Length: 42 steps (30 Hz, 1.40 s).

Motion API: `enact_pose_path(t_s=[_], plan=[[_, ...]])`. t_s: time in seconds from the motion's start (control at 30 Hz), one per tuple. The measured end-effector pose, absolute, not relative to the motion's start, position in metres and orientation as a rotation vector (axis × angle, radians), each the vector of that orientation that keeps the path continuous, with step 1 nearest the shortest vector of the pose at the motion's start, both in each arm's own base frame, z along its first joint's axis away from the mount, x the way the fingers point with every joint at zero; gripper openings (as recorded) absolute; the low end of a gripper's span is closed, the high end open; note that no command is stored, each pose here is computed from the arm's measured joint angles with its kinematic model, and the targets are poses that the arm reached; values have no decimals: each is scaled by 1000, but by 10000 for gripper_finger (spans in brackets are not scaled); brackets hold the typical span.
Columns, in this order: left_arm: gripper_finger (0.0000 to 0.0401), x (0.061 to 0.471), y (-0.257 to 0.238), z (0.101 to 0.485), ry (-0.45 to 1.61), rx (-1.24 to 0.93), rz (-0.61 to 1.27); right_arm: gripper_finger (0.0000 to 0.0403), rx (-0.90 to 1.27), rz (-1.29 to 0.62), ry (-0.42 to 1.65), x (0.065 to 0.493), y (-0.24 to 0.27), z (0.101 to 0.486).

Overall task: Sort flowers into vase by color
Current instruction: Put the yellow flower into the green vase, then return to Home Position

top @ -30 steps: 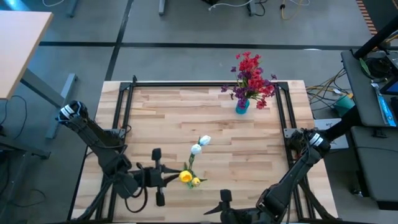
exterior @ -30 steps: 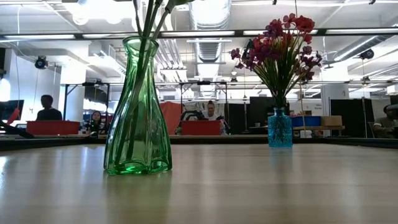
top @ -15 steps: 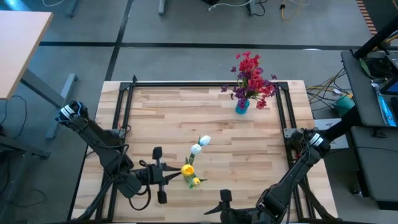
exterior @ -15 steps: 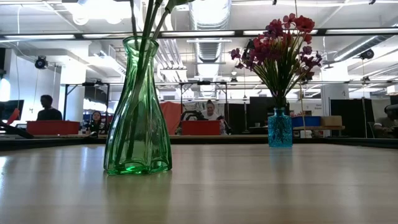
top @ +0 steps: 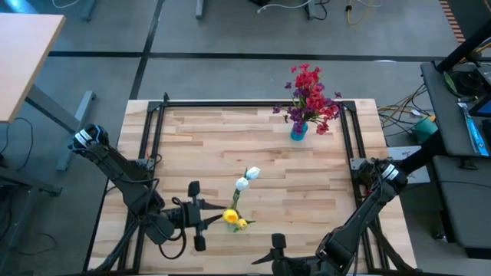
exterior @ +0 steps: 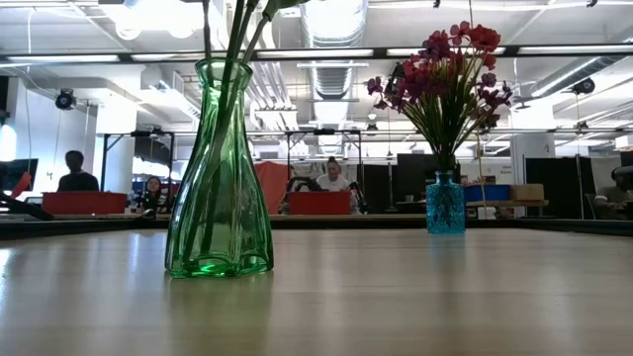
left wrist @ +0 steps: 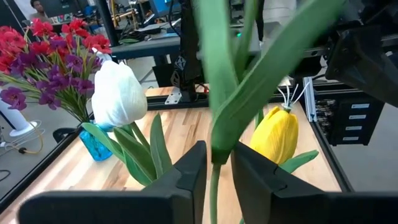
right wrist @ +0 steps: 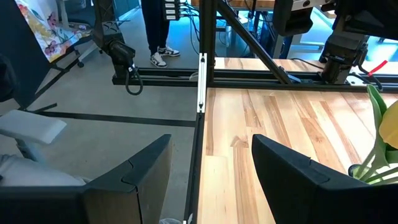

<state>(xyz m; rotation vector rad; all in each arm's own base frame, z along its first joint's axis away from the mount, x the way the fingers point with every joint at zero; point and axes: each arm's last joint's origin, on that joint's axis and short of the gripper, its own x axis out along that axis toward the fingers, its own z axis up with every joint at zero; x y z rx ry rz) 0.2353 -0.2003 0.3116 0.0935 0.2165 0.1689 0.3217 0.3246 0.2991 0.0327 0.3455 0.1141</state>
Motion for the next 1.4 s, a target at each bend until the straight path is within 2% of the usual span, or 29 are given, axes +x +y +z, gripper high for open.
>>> enact_pose_path(t_s=[0.27, 0.7, 1.1, 1.4], plan=[[82, 235, -200, 311, 220, 89, 170, 215, 32, 114, 345, 322, 325, 299], [89, 235, -200, 310, 218, 32, 177, 215, 32, 114, 346, 322, 324, 299], [140, 226, -202, 299, 312, 22, 180, 215, 2, 118, 347, 322, 324, 298], [151, 189, -205, 330, 316, 15, 34, 215, -124, 142, 334, 319, 322, 304]])
